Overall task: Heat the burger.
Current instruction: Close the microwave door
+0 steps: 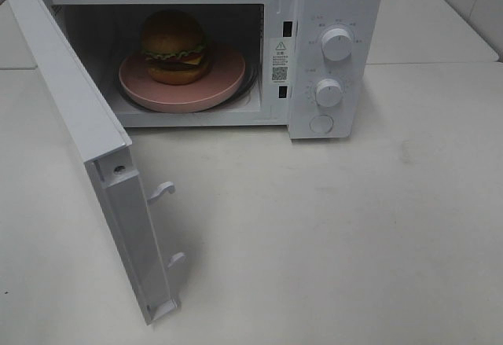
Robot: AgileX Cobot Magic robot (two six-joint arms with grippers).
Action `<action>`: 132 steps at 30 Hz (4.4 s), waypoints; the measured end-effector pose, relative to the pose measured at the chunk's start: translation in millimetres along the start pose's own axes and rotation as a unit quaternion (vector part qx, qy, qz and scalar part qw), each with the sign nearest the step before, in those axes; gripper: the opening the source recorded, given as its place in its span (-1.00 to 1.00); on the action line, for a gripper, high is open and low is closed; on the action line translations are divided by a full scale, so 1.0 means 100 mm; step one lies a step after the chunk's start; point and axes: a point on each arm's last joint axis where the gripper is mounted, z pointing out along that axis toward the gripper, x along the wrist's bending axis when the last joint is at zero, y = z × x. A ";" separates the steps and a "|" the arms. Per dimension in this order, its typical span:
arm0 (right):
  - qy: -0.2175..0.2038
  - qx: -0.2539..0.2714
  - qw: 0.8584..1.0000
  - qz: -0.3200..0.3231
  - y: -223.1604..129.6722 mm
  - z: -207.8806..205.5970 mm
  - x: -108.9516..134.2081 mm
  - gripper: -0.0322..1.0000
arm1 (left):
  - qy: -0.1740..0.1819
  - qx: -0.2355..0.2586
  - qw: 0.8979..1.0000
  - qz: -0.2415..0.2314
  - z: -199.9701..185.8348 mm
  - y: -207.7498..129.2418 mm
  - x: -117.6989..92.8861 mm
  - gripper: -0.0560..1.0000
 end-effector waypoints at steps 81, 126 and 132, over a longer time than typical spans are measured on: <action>0.000 -0.008 1.000 0.001 0.00 -0.01 0.00 0.49 | 0.007 -0.037 0.999 -0.028 0.43 0.42 0.07 -0.17; 0.000 -0.008 1.000 0.001 0.00 -0.01 0.00 0.49 | -0.120 -0.137 0.978 0.105 2.16 0.11 0.06 -0.89; 0.000 -0.008 1.000 0.001 0.00 -0.01 0.00 0.49 | -0.185 -0.131 0.969 0.098 2.30 0.00 -0.10 -0.89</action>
